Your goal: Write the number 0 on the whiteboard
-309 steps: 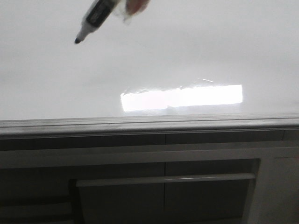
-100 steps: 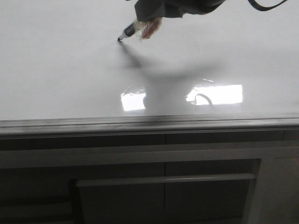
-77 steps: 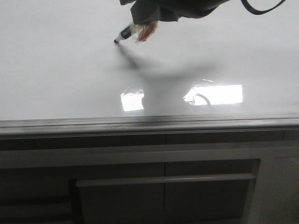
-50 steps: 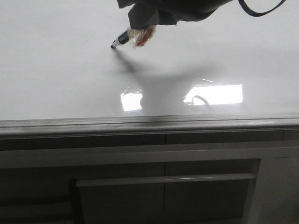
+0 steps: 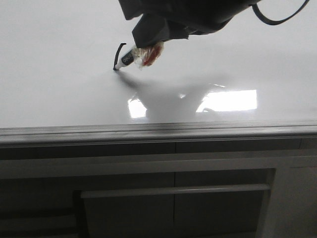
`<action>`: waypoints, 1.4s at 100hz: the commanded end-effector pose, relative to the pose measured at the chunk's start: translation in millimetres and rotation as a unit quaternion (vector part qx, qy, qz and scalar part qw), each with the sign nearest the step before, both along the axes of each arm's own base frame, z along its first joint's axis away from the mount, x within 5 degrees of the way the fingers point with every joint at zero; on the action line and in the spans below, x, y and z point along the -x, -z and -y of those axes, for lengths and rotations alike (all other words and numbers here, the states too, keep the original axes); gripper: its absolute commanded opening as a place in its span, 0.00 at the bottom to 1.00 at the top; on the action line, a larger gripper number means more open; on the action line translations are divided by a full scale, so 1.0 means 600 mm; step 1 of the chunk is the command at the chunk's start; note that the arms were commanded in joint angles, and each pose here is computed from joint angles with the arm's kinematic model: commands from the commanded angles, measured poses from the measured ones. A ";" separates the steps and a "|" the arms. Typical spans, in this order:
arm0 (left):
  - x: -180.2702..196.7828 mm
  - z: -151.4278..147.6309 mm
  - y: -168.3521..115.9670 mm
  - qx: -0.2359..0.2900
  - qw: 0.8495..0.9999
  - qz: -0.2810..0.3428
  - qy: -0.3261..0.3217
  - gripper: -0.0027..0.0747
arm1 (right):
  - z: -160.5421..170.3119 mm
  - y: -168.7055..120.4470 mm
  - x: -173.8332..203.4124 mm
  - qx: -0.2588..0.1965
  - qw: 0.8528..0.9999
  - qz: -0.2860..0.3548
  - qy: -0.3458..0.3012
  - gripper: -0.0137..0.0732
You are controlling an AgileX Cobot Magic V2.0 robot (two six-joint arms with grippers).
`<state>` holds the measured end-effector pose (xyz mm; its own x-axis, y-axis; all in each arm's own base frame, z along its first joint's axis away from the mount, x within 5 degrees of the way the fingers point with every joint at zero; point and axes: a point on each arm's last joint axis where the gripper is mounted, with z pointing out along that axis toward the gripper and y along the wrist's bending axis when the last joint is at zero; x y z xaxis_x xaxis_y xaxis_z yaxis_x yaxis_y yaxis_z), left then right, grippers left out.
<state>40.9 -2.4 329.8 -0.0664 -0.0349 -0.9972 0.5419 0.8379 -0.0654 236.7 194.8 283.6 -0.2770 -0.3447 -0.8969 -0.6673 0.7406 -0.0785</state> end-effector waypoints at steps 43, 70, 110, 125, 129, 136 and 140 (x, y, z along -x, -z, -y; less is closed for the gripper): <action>0.003 0.004 -0.020 0.020 0.999 0.029 0.015 0.01 | 0.053 -0.013 -0.014 0.014 0.999 -0.036 0.033 0.09; 0.003 0.004 -0.020 0.020 0.999 0.029 0.015 0.01 | 0.077 -0.020 -0.022 0.017 0.998 -0.031 0.054 0.09; 0.003 0.004 -0.020 0.020 0.999 0.030 0.015 0.01 | 0.092 -0.034 -0.033 0.001 0.997 0.007 0.081 0.09; 0.003 0.004 -0.020 0.020 0.999 0.030 0.015 0.01 | 0.093 -0.038 -0.035 -0.004 0.996 0.019 0.086 0.09; 0.003 0.004 -0.020 0.020 0.999 0.030 0.015 0.01 | 0.093 -0.038 -0.035 -0.005 0.996 0.021 0.087 0.09; 0.003 0.004 -0.020 0.020 0.999 0.030 0.015 0.01 | 0.093 -0.039 -0.036 -0.006 0.996 0.023 0.088 0.09; 0.003 0.004 -0.020 0.020 0.999 0.030 0.015 0.01 | 0.093 -0.039 -0.036 -0.007 0.996 0.025 0.088 0.09</action>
